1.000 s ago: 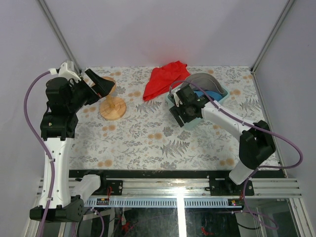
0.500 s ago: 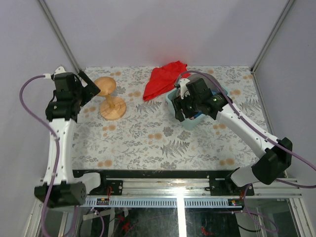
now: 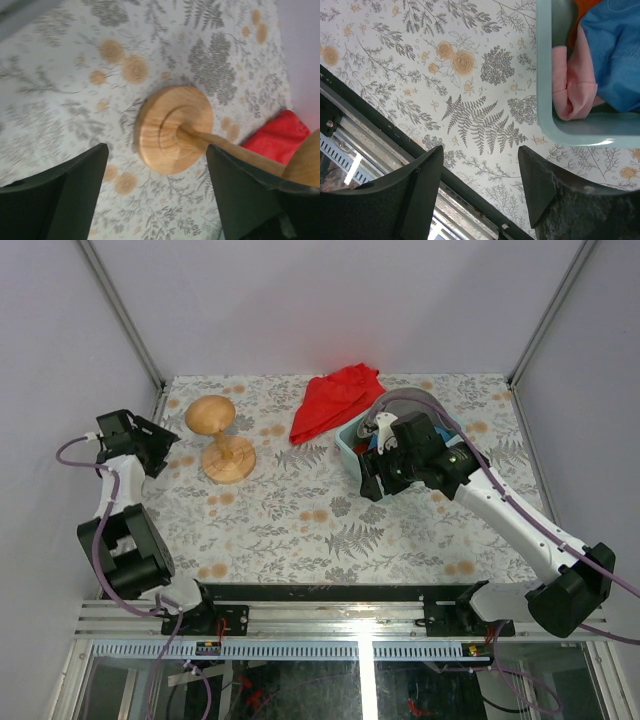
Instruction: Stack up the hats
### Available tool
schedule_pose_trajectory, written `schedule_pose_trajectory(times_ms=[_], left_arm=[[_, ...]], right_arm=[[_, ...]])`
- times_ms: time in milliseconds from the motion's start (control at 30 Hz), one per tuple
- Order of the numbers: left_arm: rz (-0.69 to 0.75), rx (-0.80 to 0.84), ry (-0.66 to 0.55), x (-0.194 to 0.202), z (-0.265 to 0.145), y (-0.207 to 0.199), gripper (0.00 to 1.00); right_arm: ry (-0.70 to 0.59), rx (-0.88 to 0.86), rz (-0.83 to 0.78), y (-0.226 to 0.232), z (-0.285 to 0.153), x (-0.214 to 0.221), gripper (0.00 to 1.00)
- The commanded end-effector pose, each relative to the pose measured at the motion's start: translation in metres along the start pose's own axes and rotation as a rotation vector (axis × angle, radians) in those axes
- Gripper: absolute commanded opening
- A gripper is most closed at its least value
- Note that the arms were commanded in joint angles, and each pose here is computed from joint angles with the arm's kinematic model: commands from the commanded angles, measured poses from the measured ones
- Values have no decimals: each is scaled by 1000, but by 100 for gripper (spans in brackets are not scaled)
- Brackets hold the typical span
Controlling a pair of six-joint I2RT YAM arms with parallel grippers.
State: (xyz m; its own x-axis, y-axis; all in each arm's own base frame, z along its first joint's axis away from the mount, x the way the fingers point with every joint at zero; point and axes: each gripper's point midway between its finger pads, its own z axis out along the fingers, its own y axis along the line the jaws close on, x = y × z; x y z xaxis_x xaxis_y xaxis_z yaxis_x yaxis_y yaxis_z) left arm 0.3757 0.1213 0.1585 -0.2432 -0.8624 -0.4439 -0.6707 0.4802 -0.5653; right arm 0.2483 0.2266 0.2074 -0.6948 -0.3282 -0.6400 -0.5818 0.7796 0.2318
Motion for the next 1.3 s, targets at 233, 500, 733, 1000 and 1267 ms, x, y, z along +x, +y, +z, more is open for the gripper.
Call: schedule_pose_trajectory(times_ms=[233,500,733,1000,1267], left_arm=[[49,295,148,12,96,-37,38],[63,303,192,22,140,-26,37],[64,339,235,28,179,-38,36],[96,340,296,69,178,-52,34],[96,304,350,110,150,-34,34]], right_arm=[[-11,-18,98,6,-4,6,66],[-4,-52,182,14,-1,11,64],[4,-41,224,14,-8,19,63],[-22,43,249,1,-7,7,64],[-61,262,269,-39,-5,-12,67]])
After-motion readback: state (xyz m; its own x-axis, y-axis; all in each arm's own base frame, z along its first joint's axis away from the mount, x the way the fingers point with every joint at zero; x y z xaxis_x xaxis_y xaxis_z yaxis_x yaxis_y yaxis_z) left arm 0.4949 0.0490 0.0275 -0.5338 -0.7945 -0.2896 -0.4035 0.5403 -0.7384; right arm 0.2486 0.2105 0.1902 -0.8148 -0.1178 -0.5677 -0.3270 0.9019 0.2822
